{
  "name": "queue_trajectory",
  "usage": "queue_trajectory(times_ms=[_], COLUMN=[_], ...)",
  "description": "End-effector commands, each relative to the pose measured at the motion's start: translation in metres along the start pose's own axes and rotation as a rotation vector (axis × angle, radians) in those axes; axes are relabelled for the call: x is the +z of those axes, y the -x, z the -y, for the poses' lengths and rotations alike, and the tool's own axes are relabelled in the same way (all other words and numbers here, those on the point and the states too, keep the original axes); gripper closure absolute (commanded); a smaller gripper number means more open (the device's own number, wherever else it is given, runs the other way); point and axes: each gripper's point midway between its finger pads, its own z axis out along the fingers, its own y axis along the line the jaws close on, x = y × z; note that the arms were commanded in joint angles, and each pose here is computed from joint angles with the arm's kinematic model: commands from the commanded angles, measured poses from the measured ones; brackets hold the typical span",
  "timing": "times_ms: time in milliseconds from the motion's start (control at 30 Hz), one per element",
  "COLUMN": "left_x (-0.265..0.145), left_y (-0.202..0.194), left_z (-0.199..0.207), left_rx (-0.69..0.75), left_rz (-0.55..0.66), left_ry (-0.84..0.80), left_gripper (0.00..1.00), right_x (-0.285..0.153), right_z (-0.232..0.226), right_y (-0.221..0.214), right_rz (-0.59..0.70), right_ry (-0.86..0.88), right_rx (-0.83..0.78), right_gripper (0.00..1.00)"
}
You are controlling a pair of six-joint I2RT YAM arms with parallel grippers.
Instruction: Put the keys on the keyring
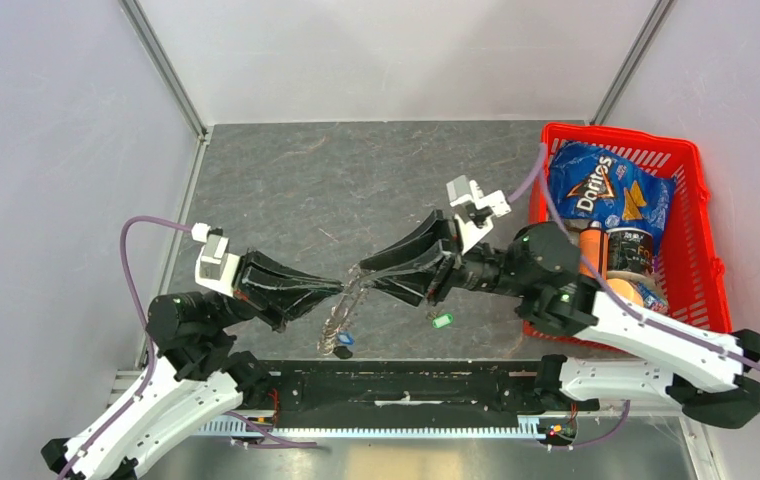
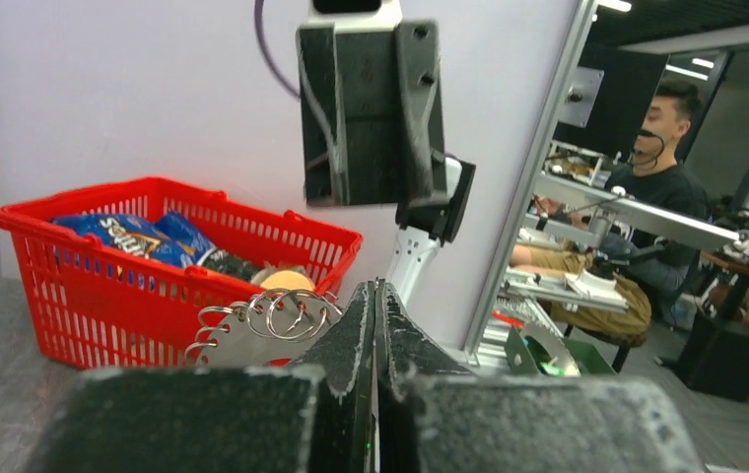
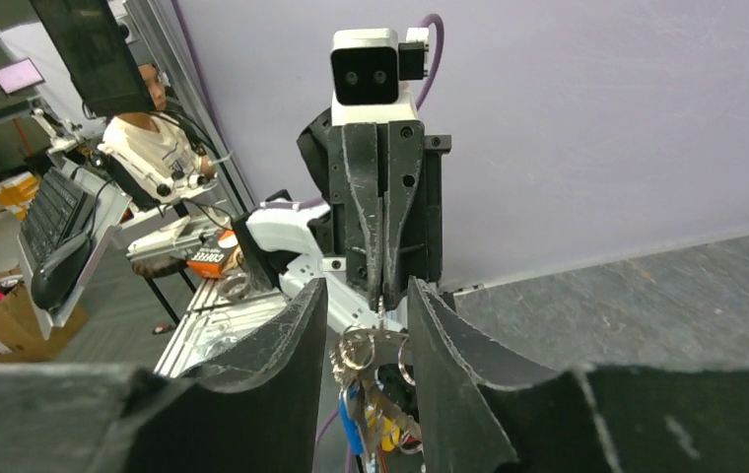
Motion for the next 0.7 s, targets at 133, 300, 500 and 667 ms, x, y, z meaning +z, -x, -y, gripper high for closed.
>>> queue_trajectory(times_ms=[133,300,500,667], left_x=[-0.002,0.001,0.005,0.006], left_y=[0.000,-0.001,-0.005,-0.008], left_z=[0.018,0.022,0.025,0.021], left_rx=[0.060,0.043,0.012,0.013], left_rz=[-0.136,-0.197,-0.278,-0.306], left_ry=[-0.043,-0.062,-0.075,-0.067], left_gripper=[0.98,0.98,0.98,0.98], right_x=[-0.032,-0.028,-0.026,-0.023], right_z=[-0.022,-0.023,-0.019,-0.020], right_y=[-0.005,-0.030,-0.047,-0.049], right_rz=[-0.313,-0.485,-0.577,-0.589], right_ry=[-0.006,0.025,0.038,0.058], right_rx=[-0.007,0.042,0.060,0.060], right_gripper=[0.53,0.53,0.54,0.55])
